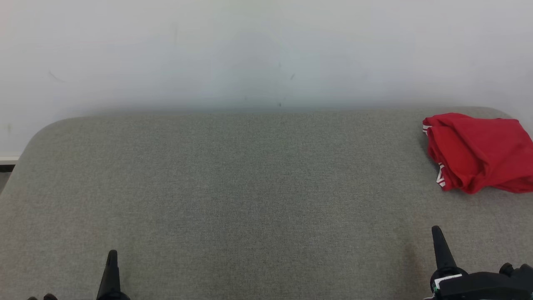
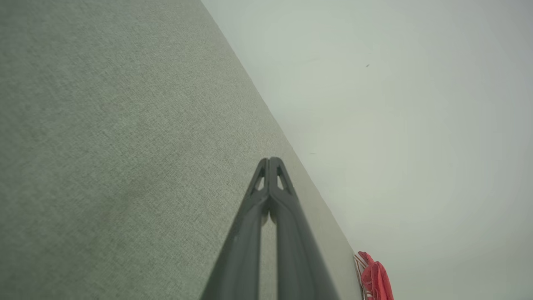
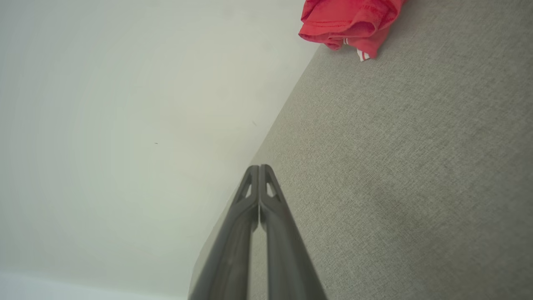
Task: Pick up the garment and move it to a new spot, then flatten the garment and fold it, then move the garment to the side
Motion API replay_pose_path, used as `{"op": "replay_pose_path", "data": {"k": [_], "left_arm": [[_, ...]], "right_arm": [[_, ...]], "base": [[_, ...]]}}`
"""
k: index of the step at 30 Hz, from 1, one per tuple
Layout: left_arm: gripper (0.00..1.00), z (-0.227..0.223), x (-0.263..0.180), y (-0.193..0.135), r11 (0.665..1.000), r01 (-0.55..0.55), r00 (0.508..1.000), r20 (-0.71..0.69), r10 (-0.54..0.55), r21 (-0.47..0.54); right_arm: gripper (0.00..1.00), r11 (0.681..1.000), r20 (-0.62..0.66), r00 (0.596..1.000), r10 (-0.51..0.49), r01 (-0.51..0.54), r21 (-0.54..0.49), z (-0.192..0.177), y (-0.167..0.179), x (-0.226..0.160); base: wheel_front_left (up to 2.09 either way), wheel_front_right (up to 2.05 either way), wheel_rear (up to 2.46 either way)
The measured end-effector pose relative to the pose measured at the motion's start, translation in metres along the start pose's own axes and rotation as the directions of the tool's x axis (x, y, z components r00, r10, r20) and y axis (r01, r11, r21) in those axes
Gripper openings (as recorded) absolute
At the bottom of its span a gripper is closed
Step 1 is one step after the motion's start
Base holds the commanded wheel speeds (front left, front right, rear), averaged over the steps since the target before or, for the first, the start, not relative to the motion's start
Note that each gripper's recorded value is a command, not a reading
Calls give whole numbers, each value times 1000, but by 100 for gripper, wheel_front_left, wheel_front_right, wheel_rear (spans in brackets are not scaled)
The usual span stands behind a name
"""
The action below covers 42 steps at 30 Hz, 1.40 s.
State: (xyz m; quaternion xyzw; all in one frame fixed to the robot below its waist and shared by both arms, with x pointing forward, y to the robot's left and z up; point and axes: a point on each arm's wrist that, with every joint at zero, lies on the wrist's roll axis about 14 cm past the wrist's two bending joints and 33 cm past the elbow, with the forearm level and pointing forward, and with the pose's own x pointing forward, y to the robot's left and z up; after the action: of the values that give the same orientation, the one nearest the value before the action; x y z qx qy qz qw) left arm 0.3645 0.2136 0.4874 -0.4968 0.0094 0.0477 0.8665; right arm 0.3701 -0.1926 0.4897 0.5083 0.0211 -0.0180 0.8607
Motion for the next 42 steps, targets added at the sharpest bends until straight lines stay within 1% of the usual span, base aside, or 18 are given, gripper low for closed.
{"op": "replay_pose_path", "data": {"k": [11,12,17,31,42], "left_arm": [[0,-1,5,-5,994,10,1000,-12,-11,-110],[0,-1,5,-5,991,10,1000,-12,-11,-135],[0,-2,7,-7,984,14,1000,-19,-18,-176],[0,-3,12,-12,956,25,999,-27,-35,-293],[0,-3,16,-16,925,36,998,-32,-52,-378]], "right_arm": [[0,995,1,1000,1,-1,104,3,1,3],[0,992,1,1000,4,-4,126,3,2,4],[0,986,2,1000,7,-7,166,4,3,6],[0,960,4,1000,19,-19,279,8,5,10],[0,934,5,1000,26,-26,356,10,7,12]], "base": [[0,0,0],[0,0,0],[0,0,0],[0,0,0],[0,0,0]]}}
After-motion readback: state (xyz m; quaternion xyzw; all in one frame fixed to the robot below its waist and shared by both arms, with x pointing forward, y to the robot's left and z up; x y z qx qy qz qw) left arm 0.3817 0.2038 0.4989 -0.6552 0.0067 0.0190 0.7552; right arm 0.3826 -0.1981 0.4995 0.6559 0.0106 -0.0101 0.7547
